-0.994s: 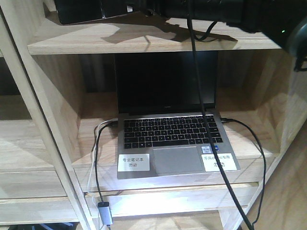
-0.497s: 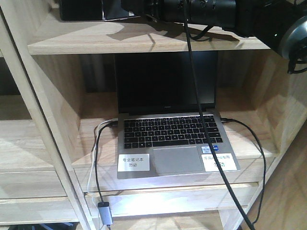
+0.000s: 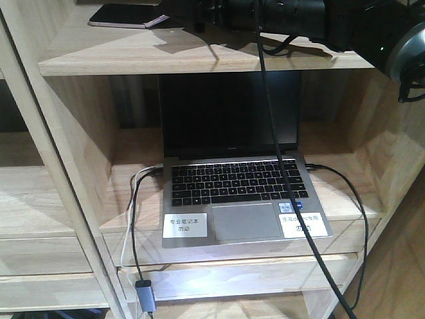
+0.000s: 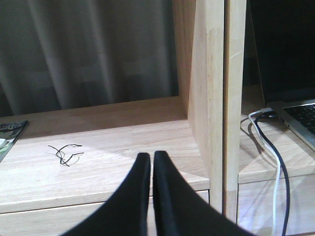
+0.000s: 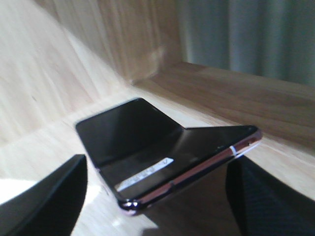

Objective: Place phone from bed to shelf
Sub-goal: 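Open the right gripper and withdraw it from the phone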

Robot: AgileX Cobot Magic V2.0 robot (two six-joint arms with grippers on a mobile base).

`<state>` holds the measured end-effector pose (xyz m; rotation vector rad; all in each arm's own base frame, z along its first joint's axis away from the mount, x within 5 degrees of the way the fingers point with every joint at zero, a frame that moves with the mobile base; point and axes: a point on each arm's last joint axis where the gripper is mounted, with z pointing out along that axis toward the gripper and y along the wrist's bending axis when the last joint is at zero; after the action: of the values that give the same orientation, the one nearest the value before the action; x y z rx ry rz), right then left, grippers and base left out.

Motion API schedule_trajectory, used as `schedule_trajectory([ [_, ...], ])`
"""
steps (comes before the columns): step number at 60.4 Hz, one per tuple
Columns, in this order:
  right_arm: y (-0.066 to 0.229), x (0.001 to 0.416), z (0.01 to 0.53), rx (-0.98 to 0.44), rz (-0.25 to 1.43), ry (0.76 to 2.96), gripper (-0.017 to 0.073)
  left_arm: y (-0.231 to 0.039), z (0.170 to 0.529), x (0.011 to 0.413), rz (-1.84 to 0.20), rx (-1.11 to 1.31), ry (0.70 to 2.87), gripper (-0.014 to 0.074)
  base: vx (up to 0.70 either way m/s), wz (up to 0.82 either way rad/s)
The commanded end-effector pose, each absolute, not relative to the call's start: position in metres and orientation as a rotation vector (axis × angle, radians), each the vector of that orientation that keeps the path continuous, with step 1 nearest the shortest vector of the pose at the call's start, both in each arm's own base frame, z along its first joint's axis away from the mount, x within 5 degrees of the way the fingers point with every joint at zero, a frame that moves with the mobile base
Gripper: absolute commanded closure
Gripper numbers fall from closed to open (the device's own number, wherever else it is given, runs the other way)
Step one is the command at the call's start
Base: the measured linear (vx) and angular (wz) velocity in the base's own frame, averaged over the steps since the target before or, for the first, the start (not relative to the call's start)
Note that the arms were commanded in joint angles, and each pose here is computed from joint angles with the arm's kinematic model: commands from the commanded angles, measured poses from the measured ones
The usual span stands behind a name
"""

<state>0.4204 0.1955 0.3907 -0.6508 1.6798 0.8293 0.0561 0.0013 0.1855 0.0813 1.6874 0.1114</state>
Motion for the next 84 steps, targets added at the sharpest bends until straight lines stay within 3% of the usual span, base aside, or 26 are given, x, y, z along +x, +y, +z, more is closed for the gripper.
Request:
schedule_trajectory([
  [1,0.182,0.408,0.429,-0.599,0.814,1.595,-0.0001,0.001,0.2,0.055,0.1,0.069,1.582,0.0592,0.0,0.0],
  [28,0.162,0.382,0.461,-0.618,0.716,1.607,0.003,0.001,0.2,0.055,0.1,0.069,1.582,0.0592,0.0,0.0],
  [38,0.157,0.366,0.476,-0.637,0.685,1.601,0.0225,0.001,0.2,0.055,0.1,0.069,1.582,0.0592,0.0,0.0],
  [49,0.154,0.344,0.492,-0.701,0.701,1.581,0.0576,0.001,0.2,0.055,0.1,0.069,1.582,0.0592,0.0,0.0],
  [65,0.149,0.321,0.505,-0.724,0.71,1.612,0.0566,0.001,0.2,0.055,0.1,0.069,1.582,0.0592,0.0,0.0],
  [84,0.121,0.287,0.474,-0.537,0.555,1.649,0.0566,0.001,0.2,0.055,0.1,0.069,1.582,0.0592,0.0,0.0],
])
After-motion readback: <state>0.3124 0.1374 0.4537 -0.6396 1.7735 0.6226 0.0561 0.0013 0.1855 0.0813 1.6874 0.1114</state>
